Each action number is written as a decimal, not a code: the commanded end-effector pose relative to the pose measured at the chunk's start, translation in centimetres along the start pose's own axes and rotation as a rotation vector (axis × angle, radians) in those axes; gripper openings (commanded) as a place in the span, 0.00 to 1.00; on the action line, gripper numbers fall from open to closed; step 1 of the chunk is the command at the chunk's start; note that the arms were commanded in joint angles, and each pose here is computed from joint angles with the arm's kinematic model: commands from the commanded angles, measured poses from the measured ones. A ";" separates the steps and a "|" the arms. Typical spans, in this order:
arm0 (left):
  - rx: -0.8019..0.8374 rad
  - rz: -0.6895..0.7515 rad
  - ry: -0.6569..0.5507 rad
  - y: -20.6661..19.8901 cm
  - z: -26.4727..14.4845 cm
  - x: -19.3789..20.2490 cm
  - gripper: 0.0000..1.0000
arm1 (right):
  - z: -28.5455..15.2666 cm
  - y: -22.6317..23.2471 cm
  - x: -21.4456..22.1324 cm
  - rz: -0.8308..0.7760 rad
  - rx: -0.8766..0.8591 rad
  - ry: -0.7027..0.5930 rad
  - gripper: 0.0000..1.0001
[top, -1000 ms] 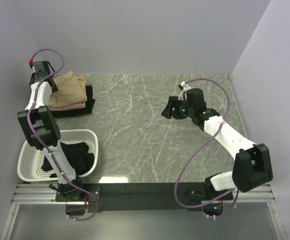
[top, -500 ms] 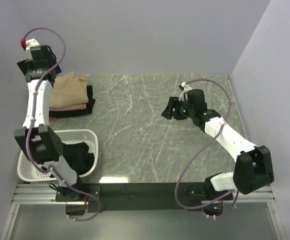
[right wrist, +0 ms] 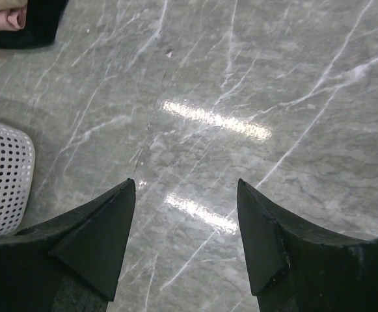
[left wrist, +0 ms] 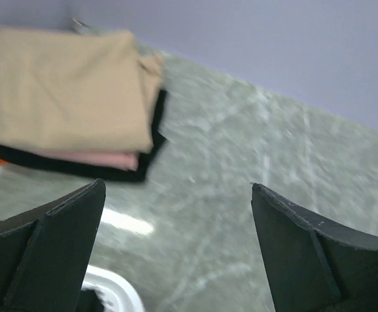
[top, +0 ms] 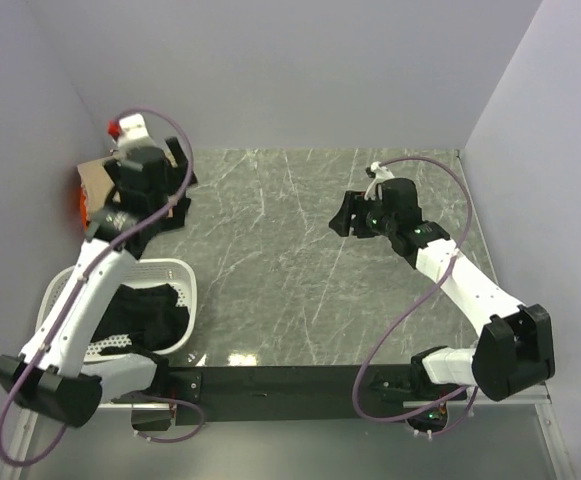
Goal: Fold and stack the t-shirts
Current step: Neatly place the folded tshirt to the corner
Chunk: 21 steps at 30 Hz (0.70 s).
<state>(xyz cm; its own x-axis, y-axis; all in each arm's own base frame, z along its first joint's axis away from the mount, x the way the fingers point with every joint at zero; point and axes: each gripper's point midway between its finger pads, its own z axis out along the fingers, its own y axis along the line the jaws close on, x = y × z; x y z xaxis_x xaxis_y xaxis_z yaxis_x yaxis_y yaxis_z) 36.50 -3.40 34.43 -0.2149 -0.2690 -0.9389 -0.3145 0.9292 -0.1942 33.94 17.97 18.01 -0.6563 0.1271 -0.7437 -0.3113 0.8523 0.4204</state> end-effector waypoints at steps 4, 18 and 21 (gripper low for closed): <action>0.160 -0.068 0.064 -5.9 -2.5 7.5 0.99 | -2.6 -1.1 -2.5 -0.031 0.076 -0.121 0.71; 0.393 -0.009 0.172 -12.1 -5.7 13.2 0.99 | -5.5 -3.5 -2.7 0.010 0.201 -0.226 0.72; 0.415 -0.012 0.151 -11.9 -6.0 12.9 0.99 | -5.7 -3.4 -2.6 0.025 0.196 -0.234 0.72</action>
<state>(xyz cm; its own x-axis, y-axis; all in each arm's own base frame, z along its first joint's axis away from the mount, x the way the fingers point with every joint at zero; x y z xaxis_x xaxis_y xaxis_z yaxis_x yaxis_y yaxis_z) 32.16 -19.14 24.59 -0.4046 -0.2530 -0.8788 0.0283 0.9571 -0.2885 32.61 12.67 20.23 -0.5279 0.2082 -0.8234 -0.1709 0.9236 0.3431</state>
